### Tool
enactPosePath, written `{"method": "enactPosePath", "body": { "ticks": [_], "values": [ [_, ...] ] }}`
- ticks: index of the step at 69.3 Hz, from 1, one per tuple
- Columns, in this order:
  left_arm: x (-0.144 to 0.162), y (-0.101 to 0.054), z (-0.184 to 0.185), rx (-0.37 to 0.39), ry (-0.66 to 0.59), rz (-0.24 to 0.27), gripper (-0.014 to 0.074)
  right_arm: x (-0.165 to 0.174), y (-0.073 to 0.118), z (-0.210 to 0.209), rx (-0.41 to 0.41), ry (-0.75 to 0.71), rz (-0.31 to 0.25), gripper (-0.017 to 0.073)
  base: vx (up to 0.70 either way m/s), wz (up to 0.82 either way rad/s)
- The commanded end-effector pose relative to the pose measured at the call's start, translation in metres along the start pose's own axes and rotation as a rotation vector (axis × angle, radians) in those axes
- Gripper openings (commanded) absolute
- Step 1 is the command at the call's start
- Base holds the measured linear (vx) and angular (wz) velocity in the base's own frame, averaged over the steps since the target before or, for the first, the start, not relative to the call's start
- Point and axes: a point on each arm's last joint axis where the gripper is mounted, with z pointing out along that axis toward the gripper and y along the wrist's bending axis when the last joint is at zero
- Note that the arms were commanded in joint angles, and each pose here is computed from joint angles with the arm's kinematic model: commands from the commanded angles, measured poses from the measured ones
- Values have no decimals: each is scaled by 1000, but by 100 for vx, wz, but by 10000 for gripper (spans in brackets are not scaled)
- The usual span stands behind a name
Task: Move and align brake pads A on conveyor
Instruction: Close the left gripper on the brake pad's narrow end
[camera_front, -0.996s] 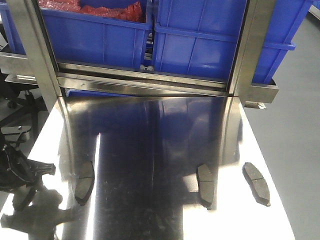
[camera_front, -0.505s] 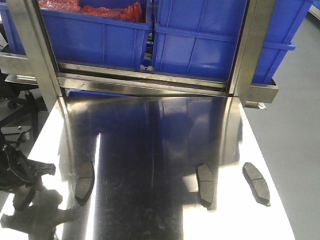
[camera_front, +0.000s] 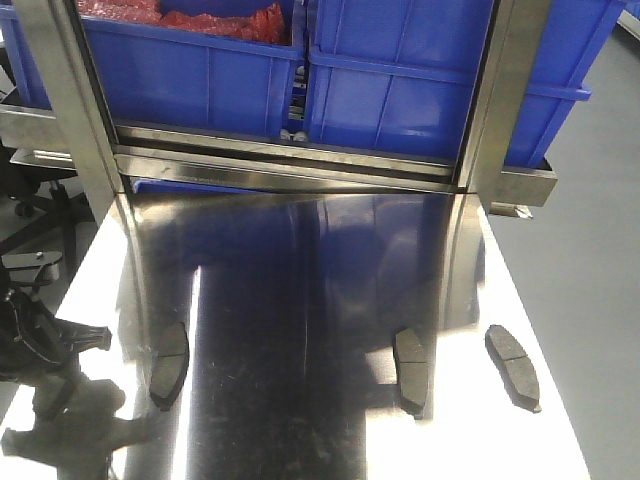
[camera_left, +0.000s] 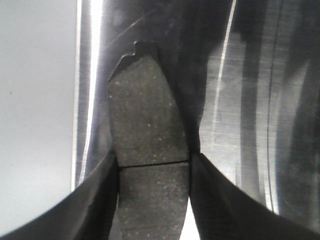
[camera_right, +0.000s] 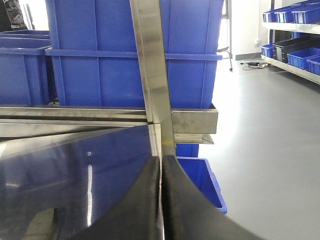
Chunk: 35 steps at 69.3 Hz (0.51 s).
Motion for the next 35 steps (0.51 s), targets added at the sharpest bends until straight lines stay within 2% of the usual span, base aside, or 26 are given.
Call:
{"method": "enactPosePath", "body": {
  "ticks": [1, 11, 25, 35],
  "values": [
    [-6, -3, -16, 19, -70, -9, 228, -1, -1, 0, 3, -69, -8, -3, 0, 0],
    [-7, -3, -16, 20, -76, -8, 222, -1, -1, 0, 3, -69, -8, -3, 0, 0],
    [-7, -3, -16, 19, -76, -2, 143, -1, -1, 0, 3, -69, -8, -3, 0, 0],
    [-8, -3, -22, 24, -106, -1, 128, -1, -1, 0, 3, -69, -8, -3, 0, 0]
  ]
}}
